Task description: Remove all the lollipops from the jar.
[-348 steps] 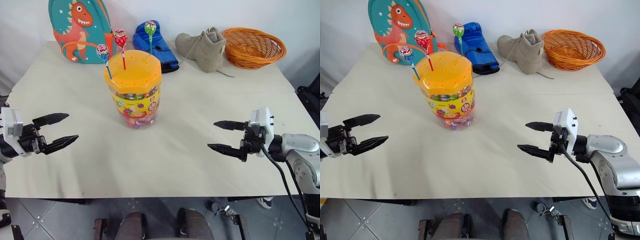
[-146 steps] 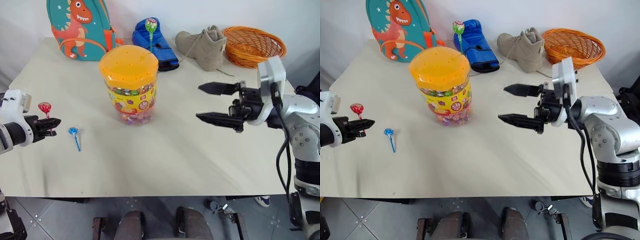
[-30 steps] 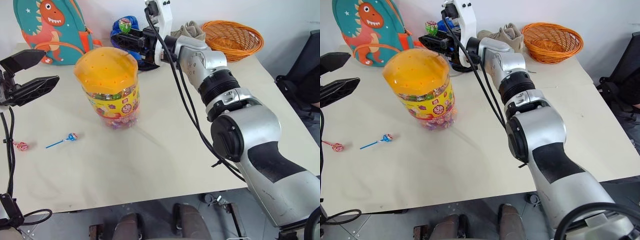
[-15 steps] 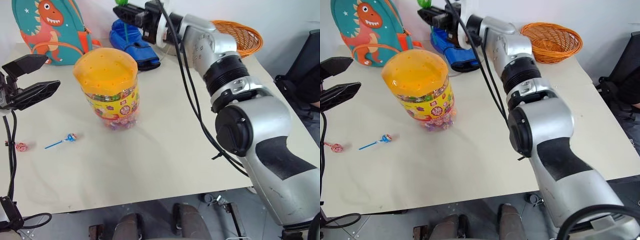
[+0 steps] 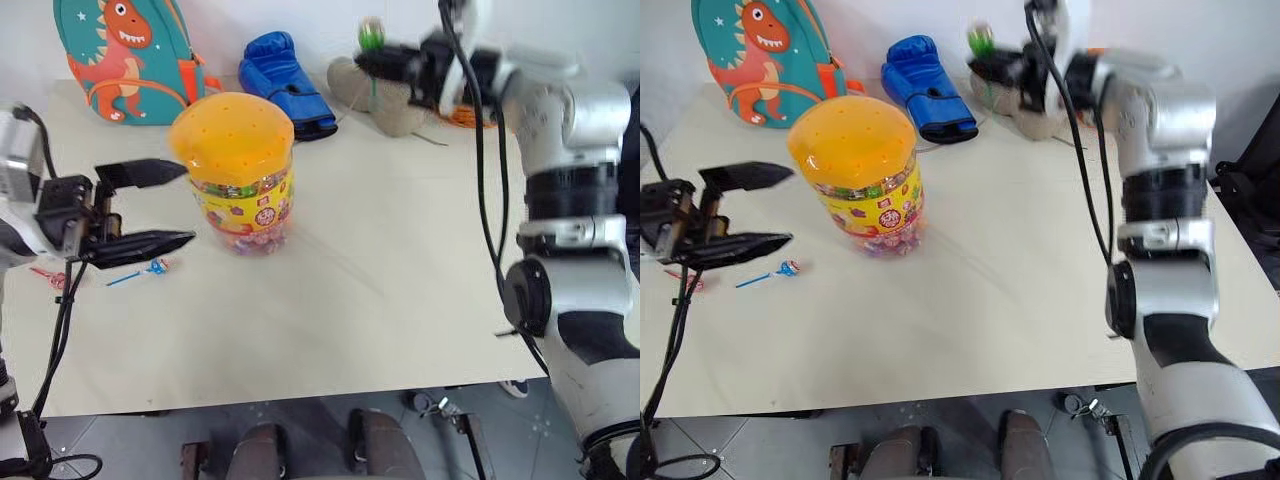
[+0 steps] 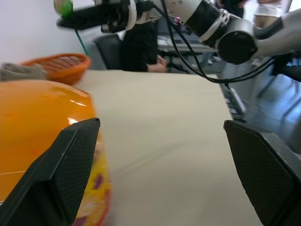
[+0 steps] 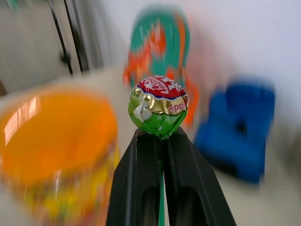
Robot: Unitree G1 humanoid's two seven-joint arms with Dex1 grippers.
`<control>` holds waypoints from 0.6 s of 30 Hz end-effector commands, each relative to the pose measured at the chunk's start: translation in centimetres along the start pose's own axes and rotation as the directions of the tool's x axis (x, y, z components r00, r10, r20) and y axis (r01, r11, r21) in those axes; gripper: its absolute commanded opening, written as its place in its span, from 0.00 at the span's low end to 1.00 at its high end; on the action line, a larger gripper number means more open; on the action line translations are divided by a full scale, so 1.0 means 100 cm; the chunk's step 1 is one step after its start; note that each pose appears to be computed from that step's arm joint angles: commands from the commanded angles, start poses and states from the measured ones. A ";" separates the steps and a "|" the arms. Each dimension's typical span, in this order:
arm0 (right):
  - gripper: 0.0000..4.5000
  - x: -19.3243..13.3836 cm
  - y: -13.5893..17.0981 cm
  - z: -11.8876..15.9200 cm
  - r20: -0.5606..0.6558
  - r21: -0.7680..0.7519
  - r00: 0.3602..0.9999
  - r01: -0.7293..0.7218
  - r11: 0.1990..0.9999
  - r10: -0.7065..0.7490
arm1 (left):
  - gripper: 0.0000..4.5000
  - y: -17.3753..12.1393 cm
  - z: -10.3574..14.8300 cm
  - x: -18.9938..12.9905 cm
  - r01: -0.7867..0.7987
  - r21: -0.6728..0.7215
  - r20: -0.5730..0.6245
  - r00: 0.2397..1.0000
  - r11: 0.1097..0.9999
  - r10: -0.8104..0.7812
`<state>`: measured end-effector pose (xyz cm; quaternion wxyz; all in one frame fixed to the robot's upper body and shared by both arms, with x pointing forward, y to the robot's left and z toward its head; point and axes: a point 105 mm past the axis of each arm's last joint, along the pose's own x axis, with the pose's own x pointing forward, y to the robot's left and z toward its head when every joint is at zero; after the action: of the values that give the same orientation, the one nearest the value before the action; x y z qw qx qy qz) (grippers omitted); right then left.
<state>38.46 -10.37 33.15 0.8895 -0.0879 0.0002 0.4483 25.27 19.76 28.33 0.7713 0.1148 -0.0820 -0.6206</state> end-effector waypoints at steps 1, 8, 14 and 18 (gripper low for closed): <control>0.00 -0.030 0.014 -0.028 -0.139 -0.093 0.990 0.010 0.996 -0.023 | 1.00 -0.010 -0.007 0.015 0.075 0.009 -0.032 0.997 0.997 -0.074; 0.00 -0.081 0.019 -0.129 -0.397 0.036 0.910 0.145 0.989 -0.118 | 1.00 -0.020 -0.026 0.050 0.194 -0.012 -0.055 0.979 0.981 -0.195; 0.00 -0.102 -0.005 -0.172 -0.494 0.112 0.821 0.386 0.916 -0.286 | 1.00 -0.021 -0.023 0.066 0.237 0.005 -0.001 0.972 0.972 -0.237; 0.13 -0.101 -0.003 -0.179 -0.503 0.138 0.816 0.401 0.906 -0.284 | 1.00 -0.023 -0.022 0.068 0.236 0.006 0.021 0.971 0.972 -0.236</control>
<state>34.00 -21.25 15.46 0.9258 -0.0889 0.2728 0.2460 25.68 13.06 24.59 0.6962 0.1069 -0.0539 -0.7078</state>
